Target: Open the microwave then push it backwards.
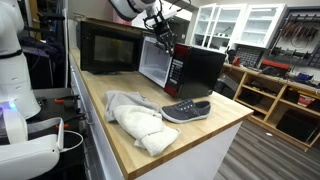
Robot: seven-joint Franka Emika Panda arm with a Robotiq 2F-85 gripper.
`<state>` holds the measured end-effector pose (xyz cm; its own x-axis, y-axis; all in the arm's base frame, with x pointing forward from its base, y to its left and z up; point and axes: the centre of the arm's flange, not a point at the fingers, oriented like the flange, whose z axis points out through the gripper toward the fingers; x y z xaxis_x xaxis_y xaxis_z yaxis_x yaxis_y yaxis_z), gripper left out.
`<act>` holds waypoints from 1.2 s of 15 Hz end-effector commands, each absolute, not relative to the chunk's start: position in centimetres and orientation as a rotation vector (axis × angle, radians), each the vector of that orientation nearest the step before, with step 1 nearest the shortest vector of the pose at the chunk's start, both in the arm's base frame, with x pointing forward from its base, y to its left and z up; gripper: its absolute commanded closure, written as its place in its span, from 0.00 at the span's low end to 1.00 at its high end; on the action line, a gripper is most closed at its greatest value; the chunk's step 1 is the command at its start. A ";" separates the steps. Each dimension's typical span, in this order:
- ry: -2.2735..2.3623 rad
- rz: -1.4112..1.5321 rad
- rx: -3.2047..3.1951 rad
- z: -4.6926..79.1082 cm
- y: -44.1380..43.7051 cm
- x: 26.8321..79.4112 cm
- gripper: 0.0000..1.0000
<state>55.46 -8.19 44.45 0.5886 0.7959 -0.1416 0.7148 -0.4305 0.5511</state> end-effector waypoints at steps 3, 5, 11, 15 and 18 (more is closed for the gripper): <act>1.205 0.238 2.120 42.7 -10.7 55.4 1.00; 1.219 0.255 2.081 42.4 -10.8 55.3 1.00; 1.231 0.289 1.997 41.7 -11.3 55.2 1.00; 1.230 0.304 1.932 41.0 -13.2 55.8 1.00; 1.218 0.329 1.943 41.3 -14.1 56.2 1.00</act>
